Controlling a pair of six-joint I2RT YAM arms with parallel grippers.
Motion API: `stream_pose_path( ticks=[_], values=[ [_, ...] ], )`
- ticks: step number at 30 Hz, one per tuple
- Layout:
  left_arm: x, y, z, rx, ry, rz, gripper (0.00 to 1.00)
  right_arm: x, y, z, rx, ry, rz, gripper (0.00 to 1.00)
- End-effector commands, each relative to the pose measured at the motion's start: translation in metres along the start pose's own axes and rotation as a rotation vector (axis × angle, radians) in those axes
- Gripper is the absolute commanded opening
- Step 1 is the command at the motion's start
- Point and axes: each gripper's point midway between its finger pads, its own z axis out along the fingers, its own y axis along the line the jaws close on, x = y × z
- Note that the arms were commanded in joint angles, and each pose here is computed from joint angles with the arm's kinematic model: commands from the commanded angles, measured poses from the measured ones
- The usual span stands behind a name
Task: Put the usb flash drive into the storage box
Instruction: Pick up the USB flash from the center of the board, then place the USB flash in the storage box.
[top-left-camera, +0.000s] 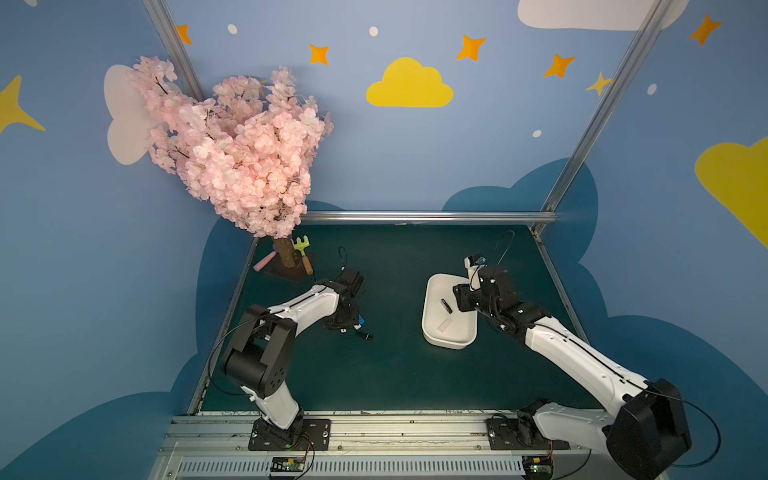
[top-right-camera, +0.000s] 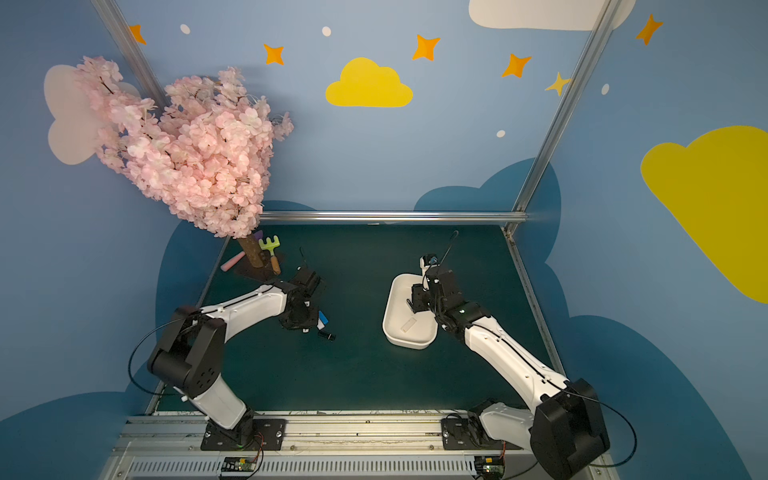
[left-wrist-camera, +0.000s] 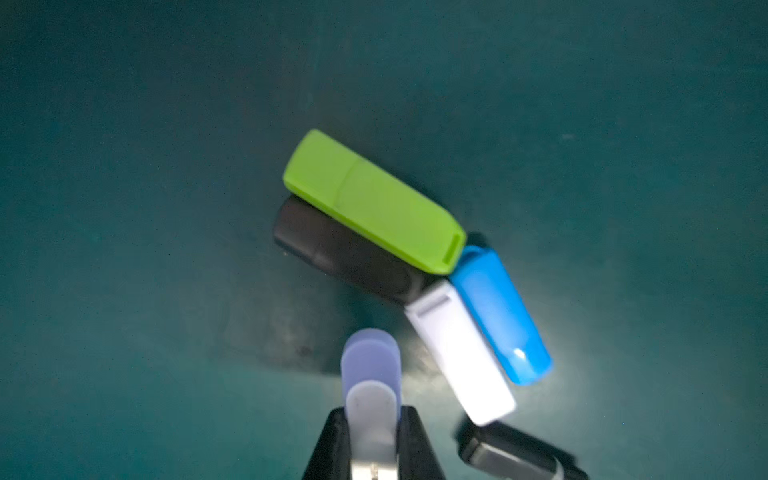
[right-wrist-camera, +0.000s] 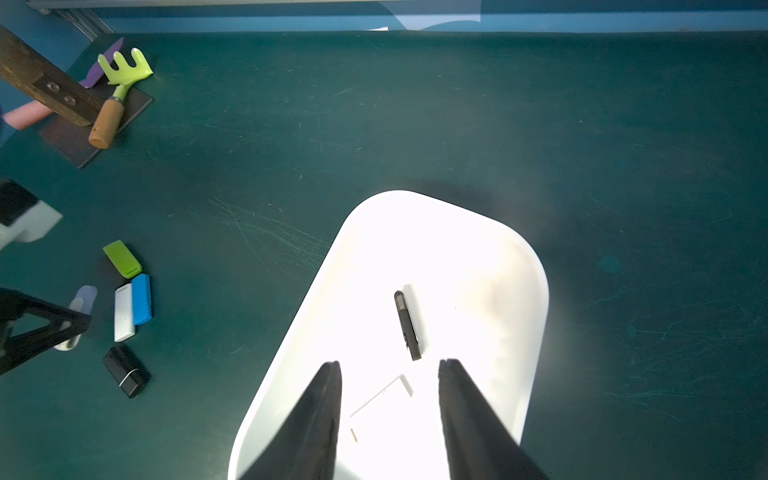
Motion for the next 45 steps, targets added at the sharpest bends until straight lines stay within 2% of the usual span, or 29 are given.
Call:
stream_pose_path(
  ticks=[1, 5, 7, 10, 13, 20, 27, 37, 40, 45],
  values=[
    [-0.006, -0.042, -0.050, 0.110, -0.104, 0.075, 0.15, -0.014, -0.007, 0.001, 0.038, -0.016, 0.020, 0.43],
    [0.000, -0.095, -0.087, 0.239, -0.169, 0.145, 0.16, -0.009, -0.029, 0.004, 0.112, -0.005, 0.073, 0.43],
    [0.006, -0.124, -0.098, 0.314, -0.185, 0.176, 0.14, -0.003, -0.051, 0.005, 0.188, 0.013, 0.138, 0.43],
    [0.019, -0.174, -0.106, 0.459, -0.176, 0.232, 0.14, 0.005, -0.072, 0.006, 0.231, 0.017, 0.222, 0.42],
    [0.020, -0.207, -0.107, 0.503, -0.164, 0.266, 0.14, 0.012, -0.087, 0.008, 0.244, 0.022, 0.306, 0.42],
    [0.017, -0.264, -0.091, 0.453, -0.138, 0.360, 0.14, 0.016, -0.101, 0.005, 0.216, 0.000, 0.398, 0.42],
    [0.015, -0.289, -0.054, 0.391, -0.083, 0.402, 0.15, 0.016, -0.095, 0.008, 0.180, 0.020, 0.414, 0.42],
    [0.010, -0.300, -0.015, 0.294, -0.047, 0.428, 0.16, 0.016, -0.088, 0.011, 0.143, 0.056, 0.387, 0.42],
    [0.012, -0.298, -0.008, 0.280, -0.037, 0.432, 0.19, 0.016, -0.088, 0.011, 0.144, 0.060, 0.385, 0.42],
    [0.011, -0.297, -0.004, 0.270, -0.035, 0.436, 0.31, 0.017, -0.087, 0.013, 0.140, 0.065, 0.385, 0.42]
  ],
)
